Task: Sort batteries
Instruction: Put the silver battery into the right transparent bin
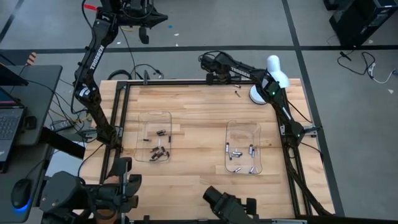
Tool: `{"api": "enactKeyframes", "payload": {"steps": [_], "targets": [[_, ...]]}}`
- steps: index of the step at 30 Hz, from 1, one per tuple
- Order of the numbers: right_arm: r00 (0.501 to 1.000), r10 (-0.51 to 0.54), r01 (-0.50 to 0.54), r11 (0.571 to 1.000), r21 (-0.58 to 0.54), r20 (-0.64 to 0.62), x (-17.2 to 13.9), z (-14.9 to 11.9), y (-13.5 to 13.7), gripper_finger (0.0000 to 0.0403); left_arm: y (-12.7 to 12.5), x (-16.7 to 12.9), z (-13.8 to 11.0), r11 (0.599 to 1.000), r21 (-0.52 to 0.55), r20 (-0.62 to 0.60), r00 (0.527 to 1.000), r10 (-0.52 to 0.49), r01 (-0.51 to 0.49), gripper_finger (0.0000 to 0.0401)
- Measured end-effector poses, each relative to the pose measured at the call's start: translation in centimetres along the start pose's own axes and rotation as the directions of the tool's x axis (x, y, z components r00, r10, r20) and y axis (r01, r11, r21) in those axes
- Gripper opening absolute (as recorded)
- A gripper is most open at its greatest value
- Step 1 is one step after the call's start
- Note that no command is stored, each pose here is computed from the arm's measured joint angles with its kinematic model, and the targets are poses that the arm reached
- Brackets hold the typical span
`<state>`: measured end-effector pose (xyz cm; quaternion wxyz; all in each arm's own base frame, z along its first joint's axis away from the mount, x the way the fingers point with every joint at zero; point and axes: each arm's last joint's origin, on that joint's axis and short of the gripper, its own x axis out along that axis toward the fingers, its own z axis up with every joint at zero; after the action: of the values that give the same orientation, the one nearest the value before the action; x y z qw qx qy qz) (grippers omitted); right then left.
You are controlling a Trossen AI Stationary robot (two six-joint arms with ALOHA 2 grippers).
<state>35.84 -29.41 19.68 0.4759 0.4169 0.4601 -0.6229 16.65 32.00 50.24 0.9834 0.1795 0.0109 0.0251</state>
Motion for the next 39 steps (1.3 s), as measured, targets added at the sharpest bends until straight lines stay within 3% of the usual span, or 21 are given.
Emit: {"api": "enactKeyframes", "payload": {"steps": [12,25,39], "targets": [[0.994,-0.104,0.104,0.995,0.011,0.027,0.4,0.3,-1.1,0.0009,1.4,1.1,-2.4,1.0,-0.001,-0.002,1.0,0.0,0.0,0.0],[0.959,-0.269,0.277,0.956,0.094,-0.087,4.5,-0.4,-3.1,0.001,1.6,1.2,-2.1,1.0,0.028,0.017,1.0,0.008,-0.009,0.0],[0.978,-0.203,0.208,0.966,0.155,-0.046,5.8,1.1,-3.2,0.001,1.6,1.2,-2.1,1.0,0.028,0.017,1.0,0.008,-0.008,0.0]]}}
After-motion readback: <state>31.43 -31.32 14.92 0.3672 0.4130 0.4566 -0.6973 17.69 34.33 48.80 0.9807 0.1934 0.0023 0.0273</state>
